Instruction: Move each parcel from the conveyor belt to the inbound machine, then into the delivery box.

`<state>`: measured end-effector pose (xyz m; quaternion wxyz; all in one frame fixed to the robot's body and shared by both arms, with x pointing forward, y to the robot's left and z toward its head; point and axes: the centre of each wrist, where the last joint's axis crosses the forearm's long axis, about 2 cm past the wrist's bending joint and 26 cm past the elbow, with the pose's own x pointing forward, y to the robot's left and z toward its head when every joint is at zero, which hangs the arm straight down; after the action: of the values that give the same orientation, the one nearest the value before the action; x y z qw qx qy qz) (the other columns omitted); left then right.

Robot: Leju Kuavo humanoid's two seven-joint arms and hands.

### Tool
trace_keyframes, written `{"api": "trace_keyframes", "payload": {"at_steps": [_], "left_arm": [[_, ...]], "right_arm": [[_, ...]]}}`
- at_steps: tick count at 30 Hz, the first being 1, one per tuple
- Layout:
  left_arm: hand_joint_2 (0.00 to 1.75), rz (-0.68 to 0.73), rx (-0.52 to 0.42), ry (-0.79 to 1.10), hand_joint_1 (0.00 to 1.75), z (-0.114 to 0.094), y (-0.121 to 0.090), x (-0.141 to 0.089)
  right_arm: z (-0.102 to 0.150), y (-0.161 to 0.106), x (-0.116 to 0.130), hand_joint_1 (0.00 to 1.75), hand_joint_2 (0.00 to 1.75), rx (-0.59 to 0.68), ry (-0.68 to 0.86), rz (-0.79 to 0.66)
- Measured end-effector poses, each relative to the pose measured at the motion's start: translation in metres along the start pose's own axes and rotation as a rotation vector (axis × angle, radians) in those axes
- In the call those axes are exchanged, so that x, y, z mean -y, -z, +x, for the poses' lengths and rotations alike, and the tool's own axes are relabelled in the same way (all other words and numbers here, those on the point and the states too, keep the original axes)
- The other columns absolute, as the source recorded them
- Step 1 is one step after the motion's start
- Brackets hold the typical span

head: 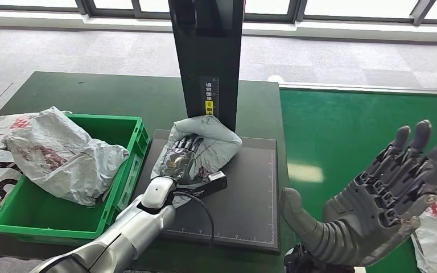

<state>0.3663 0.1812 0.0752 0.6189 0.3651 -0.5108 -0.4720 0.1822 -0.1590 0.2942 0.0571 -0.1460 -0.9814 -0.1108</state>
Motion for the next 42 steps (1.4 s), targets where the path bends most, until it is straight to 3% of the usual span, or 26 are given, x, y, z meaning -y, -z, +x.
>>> {"api": "trace_keyframes", "payload": {"at_steps": [8, 9, 12, 13, 20, 28, 34, 42], "left_arm": [[1.75, 0.011, -0.053, 0.039, 0.00, -0.015, 0.005, -0.006], [1.75, 0.012, -0.054, 0.040, 0.13, -0.016, 0.006, -0.006], [1.75, 0.012, -0.068, 0.049, 1.44, -0.018, 0.007, -0.008], [1.75, 0.009, -0.077, 0.057, 1.75, -0.019, 0.007, -0.008], [1.75, -0.057, -0.089, 0.111, 1.75, -0.030, 0.011, -0.011], [1.75, -0.063, -0.016, 0.050, 1.75, -0.034, 0.017, -0.023], [1.75, -0.017, 0.020, -0.082, 1.75, -0.046, 0.013, -0.017], [1.75, 0.162, 0.056, -0.232, 1.75, -0.064, -0.002, -0.002]], "right_arm": [[0.001, -0.001, -0.002, 0.00, 1.75, -0.006, 0.006, 0.000], [0.001, -0.001, -0.002, 0.00, 1.75, -0.006, 0.006, 0.000], [0.001, -0.001, -0.002, 0.00, 1.75, -0.006, 0.007, 0.000], [0.001, -0.001, -0.003, 0.00, 1.75, -0.007, 0.007, 0.000], [0.001, -0.001, -0.006, 0.00, 1.75, -0.014, 0.030, -0.005], [0.000, 0.000, -0.010, 0.00, 1.75, -0.015, 0.056, -0.008], [-0.001, 0.001, -0.014, 0.00, 1.75, -0.015, 0.085, -0.011], [-0.003, 0.001, -0.019, 0.00, 1.75, -0.007, 0.102, -0.006]]}}
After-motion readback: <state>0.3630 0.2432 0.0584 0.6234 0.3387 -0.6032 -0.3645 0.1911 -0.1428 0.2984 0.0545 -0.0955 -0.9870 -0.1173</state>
